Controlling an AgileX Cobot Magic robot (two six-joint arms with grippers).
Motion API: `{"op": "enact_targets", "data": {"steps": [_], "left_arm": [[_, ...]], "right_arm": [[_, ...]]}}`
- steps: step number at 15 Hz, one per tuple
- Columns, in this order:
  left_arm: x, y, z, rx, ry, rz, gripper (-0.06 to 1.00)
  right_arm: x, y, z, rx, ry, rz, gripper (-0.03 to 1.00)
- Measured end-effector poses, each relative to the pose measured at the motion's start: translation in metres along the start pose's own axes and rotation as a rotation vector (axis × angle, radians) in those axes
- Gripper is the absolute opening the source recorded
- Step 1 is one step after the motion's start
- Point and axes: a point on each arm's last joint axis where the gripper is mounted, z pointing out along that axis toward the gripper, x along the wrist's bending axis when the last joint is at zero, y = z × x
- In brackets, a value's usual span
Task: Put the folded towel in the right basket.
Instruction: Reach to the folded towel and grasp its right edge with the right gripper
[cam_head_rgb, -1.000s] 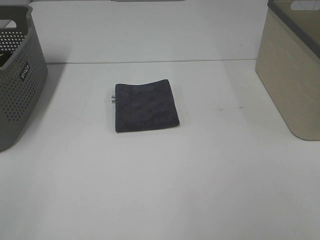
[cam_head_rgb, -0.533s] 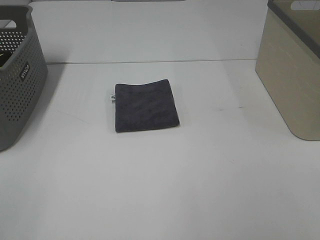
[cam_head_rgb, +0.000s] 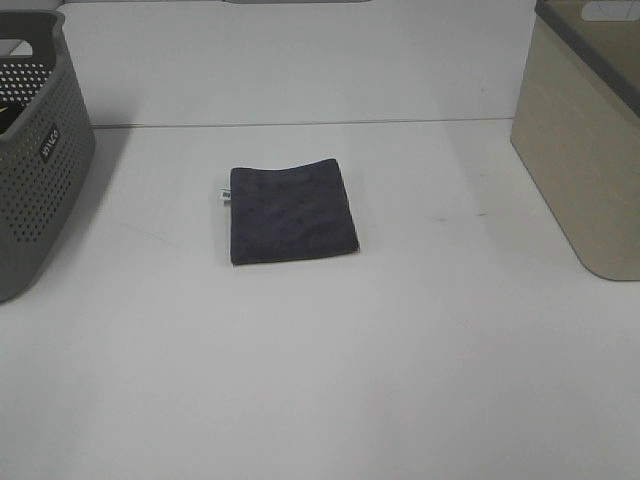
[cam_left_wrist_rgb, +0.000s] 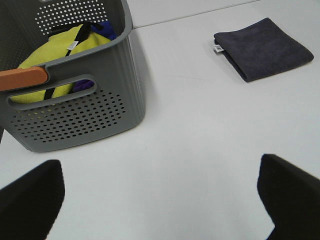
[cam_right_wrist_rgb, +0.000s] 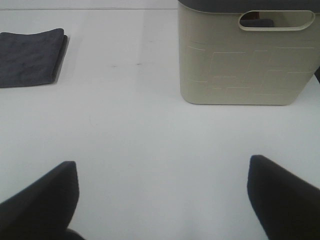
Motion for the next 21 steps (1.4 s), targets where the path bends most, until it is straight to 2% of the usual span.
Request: {"op": "enact_targets", "data": {"steps": [15,18,21], "left_arm": [[0.0,0.0,0.0,0.0,0.0,0.0,0.99],[0.0,0.0,0.0,0.0,0.0,0.0,0.99],[0.0,0.0,0.0,0.0,0.0,0.0,0.99]], "right_arm": [[0.0,0.005,0.0,-0.016,0.0,0.0,0.84],[0.0,0.05,0.016,-0.121,0.0,0.0,0.81],[0.0,0.105,0.053,-0.109,0.0,0.0,0.81]]}}
